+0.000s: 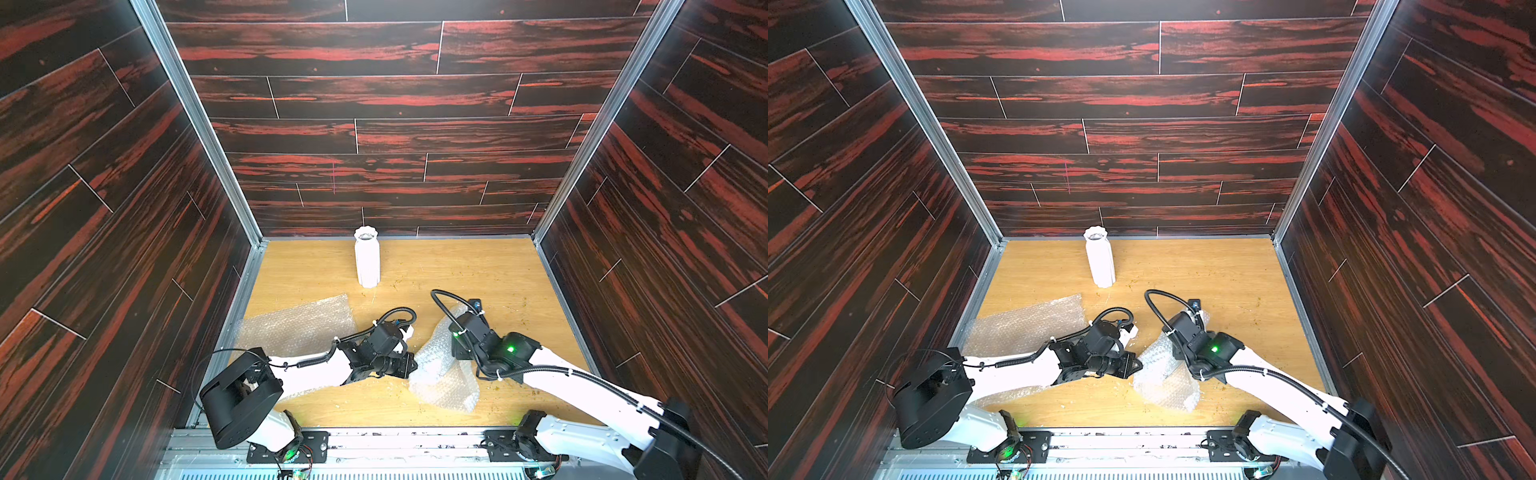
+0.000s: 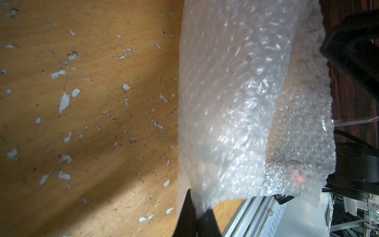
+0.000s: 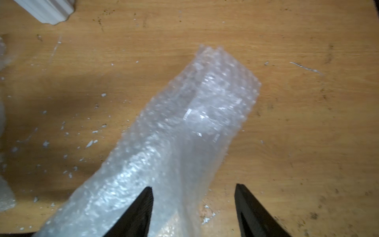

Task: Unwrap the vase from the bubble wrap
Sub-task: Unwrap the bubble wrap at the center of the board.

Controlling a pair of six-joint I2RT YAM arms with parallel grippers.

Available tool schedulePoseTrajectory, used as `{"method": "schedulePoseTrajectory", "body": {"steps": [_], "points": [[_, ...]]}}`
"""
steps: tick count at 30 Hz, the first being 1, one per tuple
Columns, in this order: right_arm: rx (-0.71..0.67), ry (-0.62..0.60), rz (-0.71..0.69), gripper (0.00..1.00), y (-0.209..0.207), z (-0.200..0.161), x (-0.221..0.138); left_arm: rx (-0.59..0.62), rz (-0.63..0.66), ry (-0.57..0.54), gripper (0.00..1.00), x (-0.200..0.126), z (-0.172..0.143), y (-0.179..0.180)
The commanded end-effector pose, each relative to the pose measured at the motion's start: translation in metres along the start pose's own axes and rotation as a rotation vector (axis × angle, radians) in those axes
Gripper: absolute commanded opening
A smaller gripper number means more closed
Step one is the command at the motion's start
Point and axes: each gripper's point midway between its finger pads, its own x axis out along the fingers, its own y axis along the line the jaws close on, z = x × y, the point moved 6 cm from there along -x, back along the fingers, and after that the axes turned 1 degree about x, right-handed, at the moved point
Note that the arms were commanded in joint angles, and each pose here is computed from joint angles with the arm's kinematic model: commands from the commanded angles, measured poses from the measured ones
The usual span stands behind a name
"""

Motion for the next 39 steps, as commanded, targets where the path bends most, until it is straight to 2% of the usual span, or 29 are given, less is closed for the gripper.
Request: {"method": "schedulePoseTrajectory", "body": {"steps": [1, 9, 15, 18, 22, 25, 27, 30, 33, 36, 39], "points": [[-0.006, 0.000, 0.026, 0.64, 0.005, 0.003, 0.006, 0.005, -0.033, -0.017, 0.01, -0.007, 0.001, -0.008], [0.008, 0.008, -0.001, 0.52, -0.006, -0.005, 0.008, 0.002, -0.036, -0.009, 0.01, -0.004, 0.001, -0.007], [0.003, 0.018, -0.020, 0.48, -0.007, -0.010, 0.016, -0.001, -0.035, -0.006, 0.01, -0.003, 0.000, -0.006], [0.005, 0.009, -0.020, 0.39, -0.008, -0.010, 0.016, -0.003, -0.034, -0.005, 0.01, -0.002, -0.001, -0.006], [0.006, 0.010, -0.035, 0.22, -0.011, -0.011, 0.016, -0.008, -0.036, -0.002, 0.01, -0.002, -0.001, -0.005], [0.011, 0.015, -0.045, 0.19, -0.015, -0.013, 0.020, -0.009, -0.047, 0.006, 0.04, -0.003, -0.003, -0.007], [0.018, 0.012, -0.044, 0.19, -0.016, -0.014, 0.021, -0.008, -0.049, 0.012, 0.11, -0.003, -0.003, -0.007], [0.020, 0.006, -0.040, 0.14, -0.018, -0.013, 0.020, 0.004, -0.060, 0.030, 0.28, -0.006, -0.005, -0.010], [0.026, -0.008, -0.028, 0.02, -0.017, -0.011, 0.017, 0.038, -0.066, 0.031, 0.57, -0.020, -0.004, -0.016], [0.026, -0.027, -0.005, 0.00, -0.016, -0.008, 0.014, 0.079, -0.105, 0.019, 0.66, -0.042, 0.009, -0.031], [0.026, -0.056, 0.017, 0.00, -0.015, -0.003, 0.010, 0.146, -0.068, -0.021, 0.70, -0.050, 0.029, -0.041]]}}
